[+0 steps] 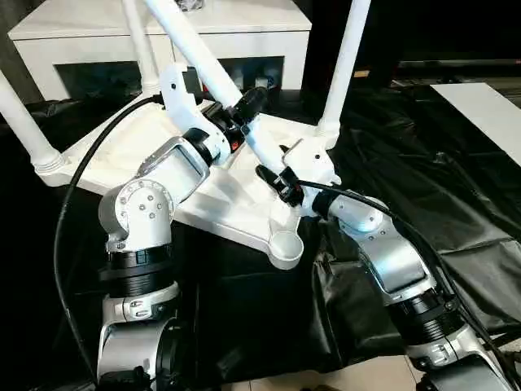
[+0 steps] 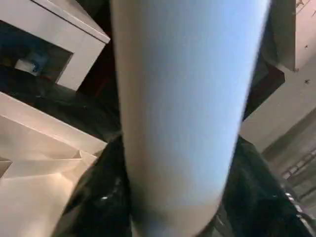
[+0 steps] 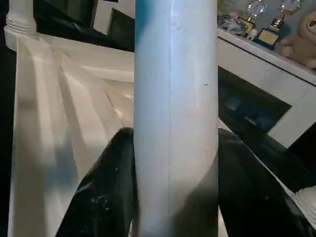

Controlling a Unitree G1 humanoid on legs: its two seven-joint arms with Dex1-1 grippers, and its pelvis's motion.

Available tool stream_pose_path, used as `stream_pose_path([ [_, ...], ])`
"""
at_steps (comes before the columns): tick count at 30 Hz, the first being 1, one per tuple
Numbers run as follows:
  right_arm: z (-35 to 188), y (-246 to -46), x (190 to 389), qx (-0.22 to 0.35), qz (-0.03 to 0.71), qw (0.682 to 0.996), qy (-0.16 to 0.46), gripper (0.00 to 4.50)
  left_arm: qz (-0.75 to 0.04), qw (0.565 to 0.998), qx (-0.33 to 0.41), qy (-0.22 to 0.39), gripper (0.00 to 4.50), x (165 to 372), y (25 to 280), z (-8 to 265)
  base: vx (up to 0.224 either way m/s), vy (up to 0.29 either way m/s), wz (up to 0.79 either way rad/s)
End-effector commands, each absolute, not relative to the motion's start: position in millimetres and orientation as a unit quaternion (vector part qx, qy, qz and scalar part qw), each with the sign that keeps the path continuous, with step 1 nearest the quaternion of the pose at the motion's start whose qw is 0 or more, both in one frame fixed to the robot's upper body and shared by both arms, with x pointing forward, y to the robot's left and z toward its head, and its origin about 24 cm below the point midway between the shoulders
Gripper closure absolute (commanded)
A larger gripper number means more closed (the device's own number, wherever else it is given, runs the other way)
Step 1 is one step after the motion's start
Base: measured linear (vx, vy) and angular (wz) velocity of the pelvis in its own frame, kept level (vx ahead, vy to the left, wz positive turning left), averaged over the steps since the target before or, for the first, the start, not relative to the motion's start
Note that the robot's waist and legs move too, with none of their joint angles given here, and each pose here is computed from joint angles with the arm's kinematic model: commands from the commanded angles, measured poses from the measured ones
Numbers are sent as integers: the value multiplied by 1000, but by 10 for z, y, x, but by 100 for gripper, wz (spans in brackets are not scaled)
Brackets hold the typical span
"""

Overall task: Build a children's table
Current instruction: Pick table leg

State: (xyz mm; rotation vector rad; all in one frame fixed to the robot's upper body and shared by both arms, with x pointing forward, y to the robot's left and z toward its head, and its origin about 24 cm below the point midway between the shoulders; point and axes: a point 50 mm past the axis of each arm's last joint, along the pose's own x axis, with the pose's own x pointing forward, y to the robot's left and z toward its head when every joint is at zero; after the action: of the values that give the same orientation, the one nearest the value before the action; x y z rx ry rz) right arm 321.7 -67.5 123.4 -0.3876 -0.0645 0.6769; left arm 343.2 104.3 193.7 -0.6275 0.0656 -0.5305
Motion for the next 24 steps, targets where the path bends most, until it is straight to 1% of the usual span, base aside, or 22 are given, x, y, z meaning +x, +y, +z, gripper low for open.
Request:
stream_pose_path([
  [1,1196,-685,3246,-196,326,925,-18,269,-274,913,-301,17,228,3427,970,2049,0,0,0],
  [2,1196,-686,3248,-196,326,925,-18,269,-274,913,-301,17,237,3427,971,2048,0,0,0],
  [3,1199,-687,3254,-196,324,925,-19,269,-274,913,-300,17,237,3426,970,2046,0,0,0],
  [5,1203,-687,3261,-196,323,926,-20,269,-275,913,-300,18,260,3426,968,2042,0,0,0],
  [8,1234,-675,3272,-197,318,927,-29,269,-274,915,-294,18,269,3428,979,2038,0,0,0],
  [9,1242,-673,3275,-198,315,928,-32,213,-274,916,-292,18,270,3430,982,2037,0,0,0],
  [10,1276,-649,3259,-166,335,927,-35,199,-274,920,-281,19,271,3435,1001,2033,0,0,0],
  [11,1295,-641,3249,-149,345,926,-36,199,-274,921,-274,20,271,3437,1011,2029,0,0,0],
  [12,1358,-650,3221,-91,371,923,-33,197,-287,923,-254,24,271,3430,1029,2023,0,0,0],
  [13,1391,-664,3207,-63,382,921,-31,197,-295,923,-244,28,271,3423,1034,2021,0,0,0],
  [14,1394,-666,3206,-61,384,921,-31,172,-296,923,-243,28,271,3422,1035,2021,0,0,0],
  [15,1440,-713,3176,-30,407,912,-28,160,-312,921,-230,33,271,3403,1044,2023,0,0,0],
  [16,1472,-787,3138,-13,438,899,-20,156,-334,916,-219,37,271,3377,1054,2033,0,0,0],
  [17,1472,-787,3138,-13,438,899,-20,154,-334,916,-219,37,271,3377,1054,2033,0,0,0],
  [18,1526,-958,3071,12,486,874,-2,135,-377,904,-198,44,271,3316,1069,2054,0,0,0],
  [19,1547,-1035,3054,21,499,866,5,135,-394,898,-189,47,271,3292,1074,2061,0,0,0],
  [20,1547,-1035,3054,21,499,866,5,121,-394,898,-189,47,271,3292,1074,2061,0,0,0],
  [23,1610,-1282,3045,49,519,853,26,108,-445,879,-166,47,271,3240,1086,2105,0,0,0],
  [24,1622,-1434,3052,65,525,847,53,97,-491,856,-151,49,271,3186,1073,2141,0,0,0],
])
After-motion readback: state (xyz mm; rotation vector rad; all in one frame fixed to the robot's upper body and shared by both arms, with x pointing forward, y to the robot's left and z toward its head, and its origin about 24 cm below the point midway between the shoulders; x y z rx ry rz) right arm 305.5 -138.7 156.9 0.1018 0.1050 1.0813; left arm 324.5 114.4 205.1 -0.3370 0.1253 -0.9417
